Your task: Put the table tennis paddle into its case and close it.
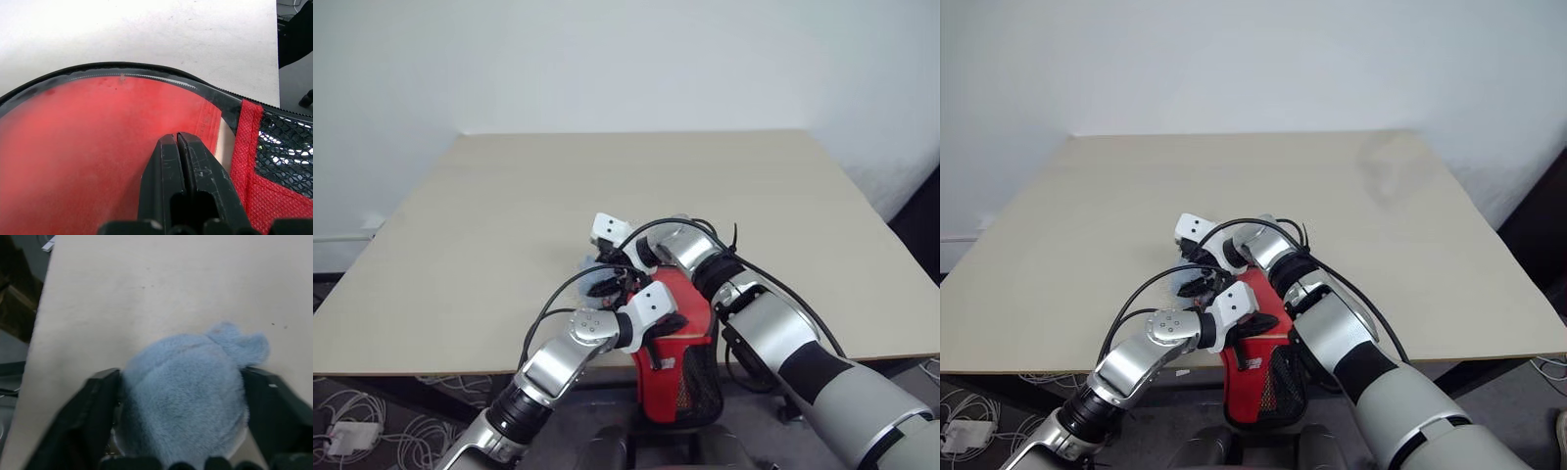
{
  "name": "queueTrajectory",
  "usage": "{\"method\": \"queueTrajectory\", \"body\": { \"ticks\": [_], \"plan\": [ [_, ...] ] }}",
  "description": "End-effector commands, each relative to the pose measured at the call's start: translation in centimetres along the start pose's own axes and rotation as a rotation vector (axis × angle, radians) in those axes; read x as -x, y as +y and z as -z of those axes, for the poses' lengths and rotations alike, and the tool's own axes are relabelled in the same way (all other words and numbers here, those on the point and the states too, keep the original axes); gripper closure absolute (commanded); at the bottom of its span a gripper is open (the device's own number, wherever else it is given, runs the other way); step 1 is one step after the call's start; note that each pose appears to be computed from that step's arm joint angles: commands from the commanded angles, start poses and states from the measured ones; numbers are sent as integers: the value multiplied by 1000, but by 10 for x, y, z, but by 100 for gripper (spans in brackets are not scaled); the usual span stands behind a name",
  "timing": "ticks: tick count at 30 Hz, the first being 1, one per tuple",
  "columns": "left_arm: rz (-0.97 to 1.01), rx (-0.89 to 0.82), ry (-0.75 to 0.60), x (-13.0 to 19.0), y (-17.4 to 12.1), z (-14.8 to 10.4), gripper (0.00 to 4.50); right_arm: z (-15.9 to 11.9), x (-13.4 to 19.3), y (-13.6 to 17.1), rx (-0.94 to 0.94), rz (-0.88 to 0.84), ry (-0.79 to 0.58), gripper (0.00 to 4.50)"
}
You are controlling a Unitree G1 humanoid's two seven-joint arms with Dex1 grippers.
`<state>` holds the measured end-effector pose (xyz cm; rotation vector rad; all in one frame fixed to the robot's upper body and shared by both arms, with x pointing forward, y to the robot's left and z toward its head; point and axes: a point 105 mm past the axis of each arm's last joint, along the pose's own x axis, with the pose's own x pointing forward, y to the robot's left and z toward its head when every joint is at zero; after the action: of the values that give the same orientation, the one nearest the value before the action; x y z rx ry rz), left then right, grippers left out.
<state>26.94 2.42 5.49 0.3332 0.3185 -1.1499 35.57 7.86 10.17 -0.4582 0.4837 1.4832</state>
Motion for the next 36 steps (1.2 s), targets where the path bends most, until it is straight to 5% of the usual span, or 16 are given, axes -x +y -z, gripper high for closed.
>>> {"method": "queueTrajectory", "body": {
  "ticks": [1, 9, 22, 36],
  "plan": [
    [-18, -22, -12, 3, 3, -5, 450, -25, 5, -5, 65, 34, -42, 244],
    [-24, -29, -8, 2, 6, -5, 450, -43, 10, -16, 99, 136, -93, 450],
    [-22, -32, -13, -1, 6, -7, 450, -46, 16, -41, 159, 378, -99, 450],
    [-147, 5, -34, -5, 29, 0, 450, -29, 7, -31, 195, 302, -42, 450]
  ]
}}
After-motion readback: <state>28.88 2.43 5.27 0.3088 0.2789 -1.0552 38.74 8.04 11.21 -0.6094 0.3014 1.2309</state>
